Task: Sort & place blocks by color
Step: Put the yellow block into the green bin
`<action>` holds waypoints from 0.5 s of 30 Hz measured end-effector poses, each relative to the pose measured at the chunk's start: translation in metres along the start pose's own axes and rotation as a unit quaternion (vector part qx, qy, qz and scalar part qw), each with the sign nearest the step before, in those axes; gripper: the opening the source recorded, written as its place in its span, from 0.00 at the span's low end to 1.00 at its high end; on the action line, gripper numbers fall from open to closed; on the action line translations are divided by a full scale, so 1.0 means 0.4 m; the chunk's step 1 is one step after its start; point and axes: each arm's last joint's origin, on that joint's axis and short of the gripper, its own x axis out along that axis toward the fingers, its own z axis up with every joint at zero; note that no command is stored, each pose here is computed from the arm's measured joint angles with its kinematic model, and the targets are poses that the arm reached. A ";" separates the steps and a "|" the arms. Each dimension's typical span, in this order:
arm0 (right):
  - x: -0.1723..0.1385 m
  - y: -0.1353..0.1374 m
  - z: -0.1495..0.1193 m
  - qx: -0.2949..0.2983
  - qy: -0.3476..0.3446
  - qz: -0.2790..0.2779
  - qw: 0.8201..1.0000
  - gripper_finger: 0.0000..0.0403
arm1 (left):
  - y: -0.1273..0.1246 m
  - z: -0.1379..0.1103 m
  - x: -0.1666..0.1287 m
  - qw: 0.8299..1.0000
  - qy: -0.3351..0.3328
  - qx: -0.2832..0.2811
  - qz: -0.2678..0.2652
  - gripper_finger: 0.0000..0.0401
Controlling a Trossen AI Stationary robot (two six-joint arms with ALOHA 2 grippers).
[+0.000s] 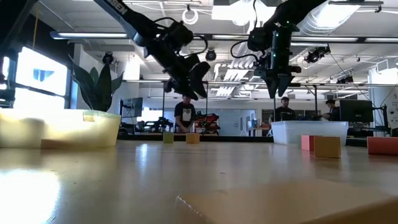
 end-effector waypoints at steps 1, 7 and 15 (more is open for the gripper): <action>0.000 0.000 0.000 0.001 0.000 0.000 1.000 0.49 | -0.003 -0.006 0.009 1.000 0.005 -0.006 0.000 0.49; 0.000 0.000 0.000 0.004 0.000 0.000 1.000 0.49 | -0.006 -0.049 0.063 0.999 0.037 -0.033 0.017 0.49; 0.000 0.000 0.000 0.004 0.000 0.001 1.000 0.49 | -0.005 -0.103 0.111 0.994 0.089 -0.050 0.023 0.49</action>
